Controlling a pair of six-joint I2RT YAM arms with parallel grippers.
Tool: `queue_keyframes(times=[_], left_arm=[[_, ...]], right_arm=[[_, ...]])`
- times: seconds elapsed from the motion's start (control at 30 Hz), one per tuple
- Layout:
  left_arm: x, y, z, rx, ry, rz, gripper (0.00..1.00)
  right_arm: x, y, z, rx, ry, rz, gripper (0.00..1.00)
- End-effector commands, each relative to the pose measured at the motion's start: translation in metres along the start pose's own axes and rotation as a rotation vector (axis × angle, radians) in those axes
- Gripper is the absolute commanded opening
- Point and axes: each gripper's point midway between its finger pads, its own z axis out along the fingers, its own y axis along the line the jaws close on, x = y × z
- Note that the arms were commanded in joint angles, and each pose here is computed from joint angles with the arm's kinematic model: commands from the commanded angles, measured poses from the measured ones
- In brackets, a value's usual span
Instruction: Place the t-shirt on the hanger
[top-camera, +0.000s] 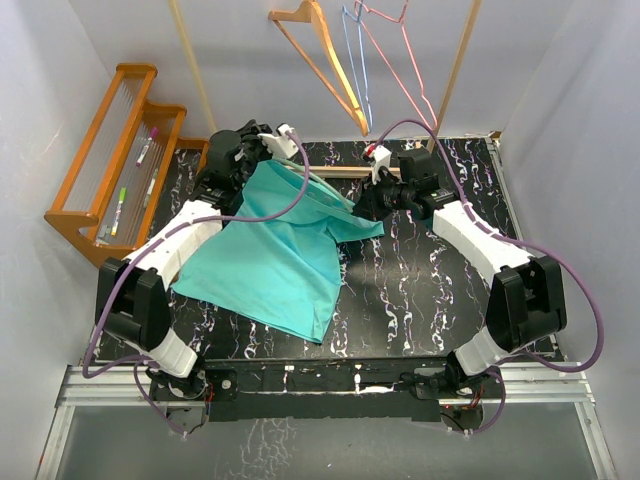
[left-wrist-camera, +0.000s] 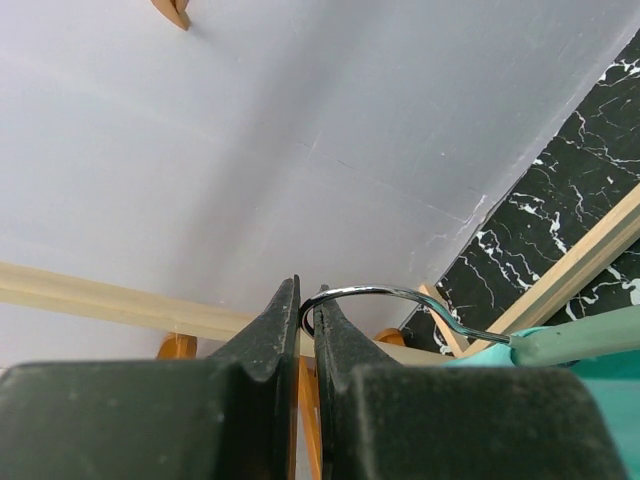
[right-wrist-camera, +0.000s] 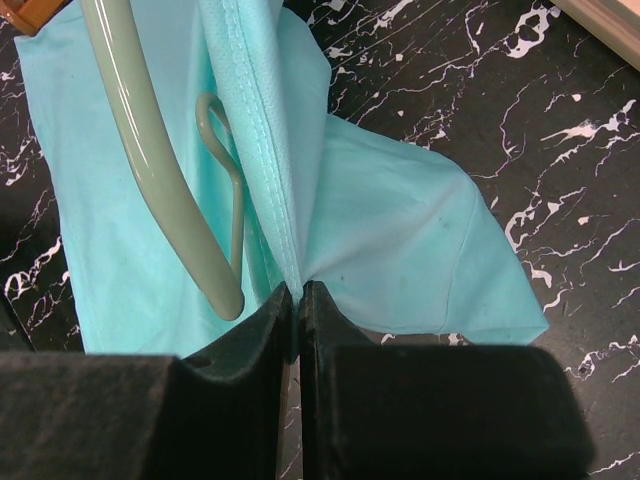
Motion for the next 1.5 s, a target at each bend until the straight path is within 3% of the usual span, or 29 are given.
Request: queue_keyframes(times=[0.0, 0.37, 0.8, 1.47], left_arm=[[0.003, 0.042, -0.008, -0.163, 0.03, 0.096, 0.0], [-0.02, 0.02, -0.02, -0.165, -0.049, 0.224, 0.0], [-0.021, 0.039, 0.001, -0.214, 0.011, 0.142, 0.0], [-0.011, 0.019, 0.009, -0.241, 0.01, 0.323, 0.0]], right_arm=[[-0.023, 0.001, -0.018, 0.036, -0.044, -0.038, 0.08], [-0.027, 0.0, -0.02, 0.046, -0.041, -0.037, 0.08], [-0.016, 0.0, -0.019, 0.046, -0.013, -0.029, 0.08], [-0.022, 0.004, -0.028, 0.057, -0.023, -0.039, 0.08]])
